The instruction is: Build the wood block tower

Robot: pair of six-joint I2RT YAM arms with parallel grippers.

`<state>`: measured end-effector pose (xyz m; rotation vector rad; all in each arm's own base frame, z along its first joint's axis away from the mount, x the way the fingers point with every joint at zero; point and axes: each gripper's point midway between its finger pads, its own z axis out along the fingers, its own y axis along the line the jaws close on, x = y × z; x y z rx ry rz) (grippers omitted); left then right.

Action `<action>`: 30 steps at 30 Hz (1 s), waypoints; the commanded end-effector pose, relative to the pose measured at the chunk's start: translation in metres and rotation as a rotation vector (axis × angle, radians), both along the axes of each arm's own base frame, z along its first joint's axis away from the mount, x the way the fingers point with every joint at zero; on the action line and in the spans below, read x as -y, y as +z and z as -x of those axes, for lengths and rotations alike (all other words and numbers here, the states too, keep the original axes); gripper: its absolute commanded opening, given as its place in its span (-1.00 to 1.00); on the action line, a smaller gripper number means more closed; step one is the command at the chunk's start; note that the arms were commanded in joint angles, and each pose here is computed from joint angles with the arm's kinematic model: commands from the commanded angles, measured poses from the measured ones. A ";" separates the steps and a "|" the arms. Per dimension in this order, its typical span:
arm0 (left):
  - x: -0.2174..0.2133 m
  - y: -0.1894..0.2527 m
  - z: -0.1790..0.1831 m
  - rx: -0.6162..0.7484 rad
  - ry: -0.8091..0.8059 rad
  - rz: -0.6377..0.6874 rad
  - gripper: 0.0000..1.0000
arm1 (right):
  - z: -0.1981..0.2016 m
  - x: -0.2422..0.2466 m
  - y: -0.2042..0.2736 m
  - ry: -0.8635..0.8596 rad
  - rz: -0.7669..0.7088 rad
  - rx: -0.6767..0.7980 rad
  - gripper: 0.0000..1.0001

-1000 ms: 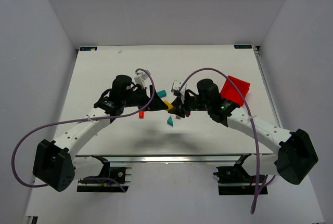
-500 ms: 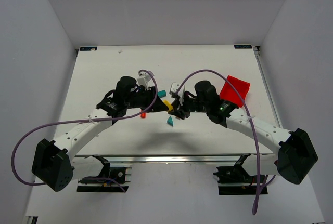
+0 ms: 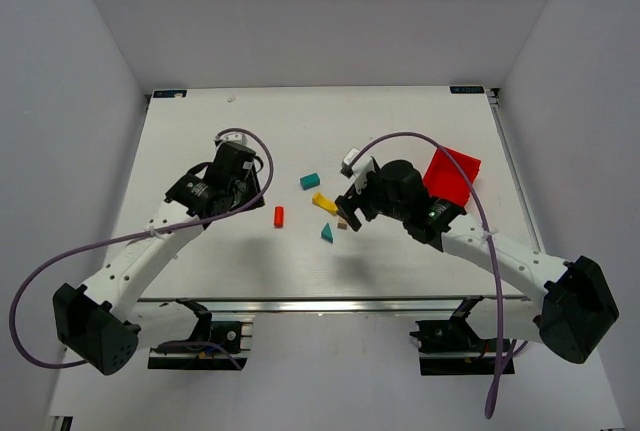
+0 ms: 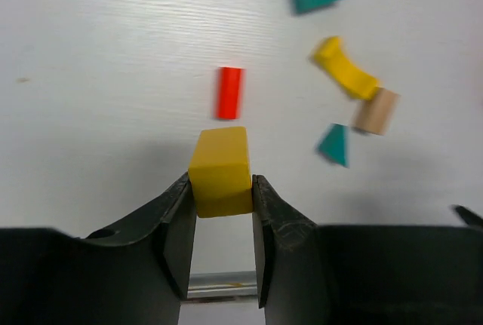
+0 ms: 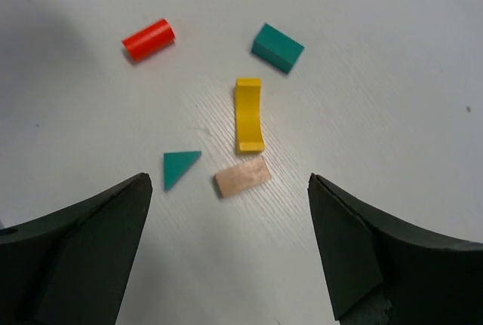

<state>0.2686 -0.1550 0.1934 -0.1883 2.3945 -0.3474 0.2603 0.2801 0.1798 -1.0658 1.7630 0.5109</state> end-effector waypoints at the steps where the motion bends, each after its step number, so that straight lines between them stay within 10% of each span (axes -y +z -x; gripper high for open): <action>1: -0.059 -0.019 0.007 -0.042 0.147 -0.268 -1.00 | -0.009 0.025 -0.016 -0.136 0.057 -0.020 0.79; 15: -0.040 -0.014 -0.037 0.210 -0.131 -0.295 -1.00 | -0.011 0.027 -0.040 -0.119 0.105 -0.094 0.79; 30: -0.039 -0.085 -0.075 0.000 -0.132 -0.290 -1.00 | -0.018 0.028 -0.048 -0.136 0.125 -0.152 0.79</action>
